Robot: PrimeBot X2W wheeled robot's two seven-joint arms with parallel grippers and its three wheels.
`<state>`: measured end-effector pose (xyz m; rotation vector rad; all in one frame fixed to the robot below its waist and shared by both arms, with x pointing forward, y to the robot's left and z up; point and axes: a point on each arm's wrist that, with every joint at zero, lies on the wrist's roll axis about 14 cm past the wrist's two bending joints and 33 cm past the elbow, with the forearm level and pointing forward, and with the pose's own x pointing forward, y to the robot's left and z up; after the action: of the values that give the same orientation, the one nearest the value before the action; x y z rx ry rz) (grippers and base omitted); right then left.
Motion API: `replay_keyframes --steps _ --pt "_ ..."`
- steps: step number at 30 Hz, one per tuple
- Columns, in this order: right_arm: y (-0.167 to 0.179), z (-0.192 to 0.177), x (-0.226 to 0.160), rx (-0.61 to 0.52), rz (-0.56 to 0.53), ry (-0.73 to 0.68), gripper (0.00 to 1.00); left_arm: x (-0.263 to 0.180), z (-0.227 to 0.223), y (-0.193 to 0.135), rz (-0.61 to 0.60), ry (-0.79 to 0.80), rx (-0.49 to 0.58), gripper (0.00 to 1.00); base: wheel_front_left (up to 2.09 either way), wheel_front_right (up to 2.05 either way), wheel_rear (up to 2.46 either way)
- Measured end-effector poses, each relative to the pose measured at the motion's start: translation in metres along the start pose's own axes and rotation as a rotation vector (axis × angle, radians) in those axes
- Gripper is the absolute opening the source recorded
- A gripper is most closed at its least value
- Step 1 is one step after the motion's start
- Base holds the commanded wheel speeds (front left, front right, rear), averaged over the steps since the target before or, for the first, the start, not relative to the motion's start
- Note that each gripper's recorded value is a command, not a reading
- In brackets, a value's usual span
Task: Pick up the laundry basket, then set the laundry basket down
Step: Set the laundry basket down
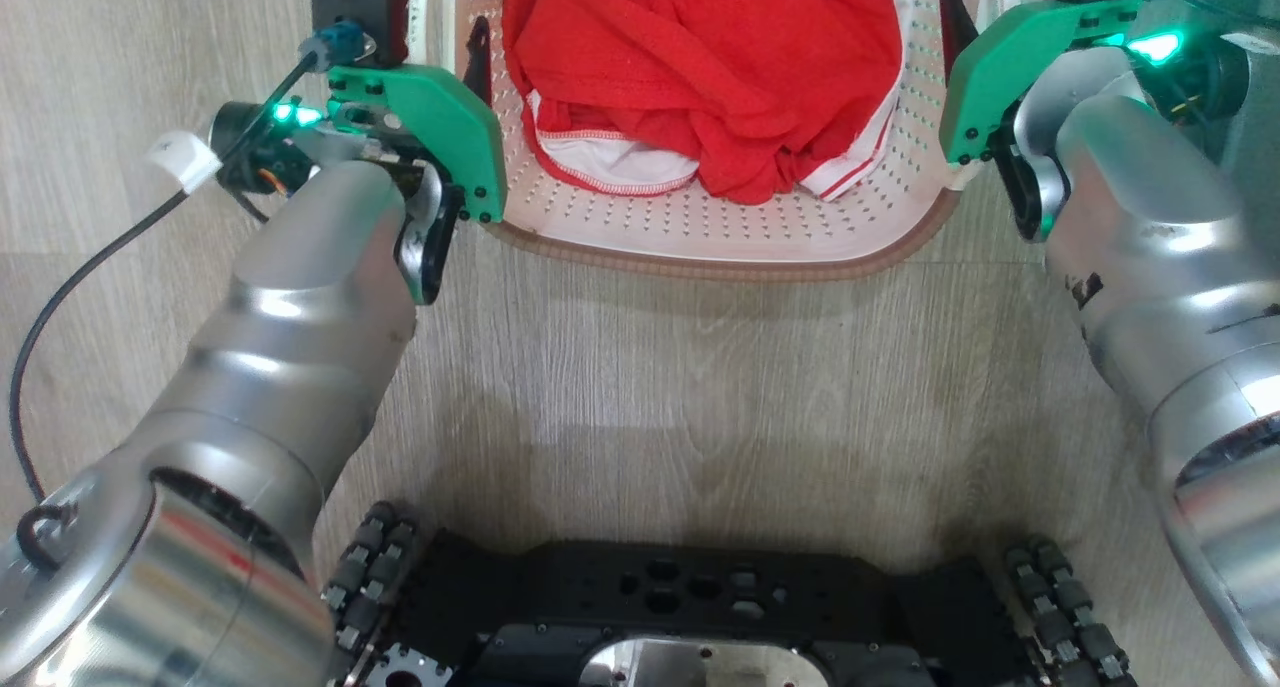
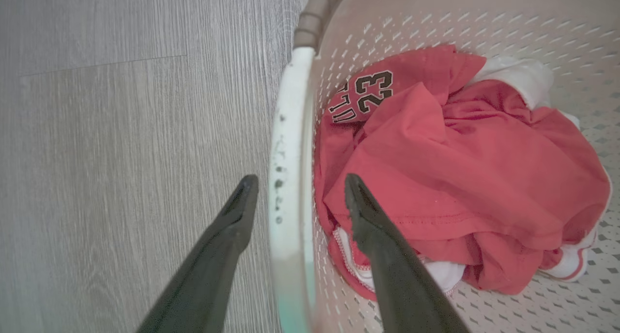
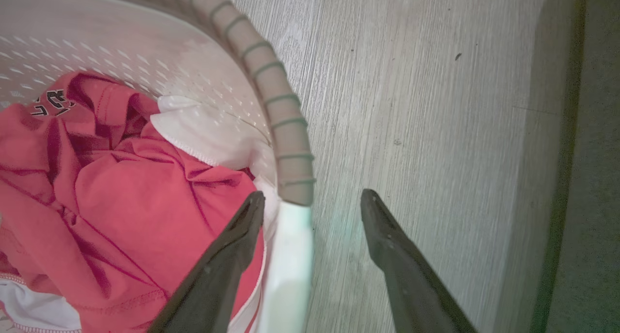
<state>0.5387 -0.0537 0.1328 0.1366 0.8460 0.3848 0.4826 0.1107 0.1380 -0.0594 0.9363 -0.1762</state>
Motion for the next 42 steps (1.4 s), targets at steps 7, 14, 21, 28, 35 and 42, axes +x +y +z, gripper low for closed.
replay_keyframes --steps 7,14,21,28,35,42 --pt "0.001 0.017 -0.004 -0.017 -0.004 -0.035 1.0 -0.004 0.012 0.001 0.016 -0.028 -0.017 1.0 0.0 0.0 0.0" --pt "0.007 0.063 -0.014 -0.04 0.004 -0.145 1.0 -0.016 0.036 -0.002 0.014 -0.101 -0.045 1.0 0.0 0.0 0.0" --pt "0.015 0.101 -0.048 -0.06 -0.001 -0.265 1.0 -0.05 0.075 -0.007 0.008 -0.251 -0.084 1.0 0.0 0.0 0.0" --pt "0.022 0.132 -0.096 -0.068 -0.021 -0.392 1.0 -0.1 0.107 -0.014 0.001 -0.415 -0.103 1.0 0.0 0.0 0.0" --pt "0.035 0.149 -0.156 -0.044 -0.04 -0.52 1.0 -0.164 0.125 -0.017 -0.008 -0.577 -0.106 1.0 0.0 0.0 0.0" --pt "0.056 0.156 -0.228 -0.05 -0.036 -0.654 1.0 -0.232 0.123 -0.022 0.006 -0.705 -0.083 1.0 0.0 0.0 0.0"
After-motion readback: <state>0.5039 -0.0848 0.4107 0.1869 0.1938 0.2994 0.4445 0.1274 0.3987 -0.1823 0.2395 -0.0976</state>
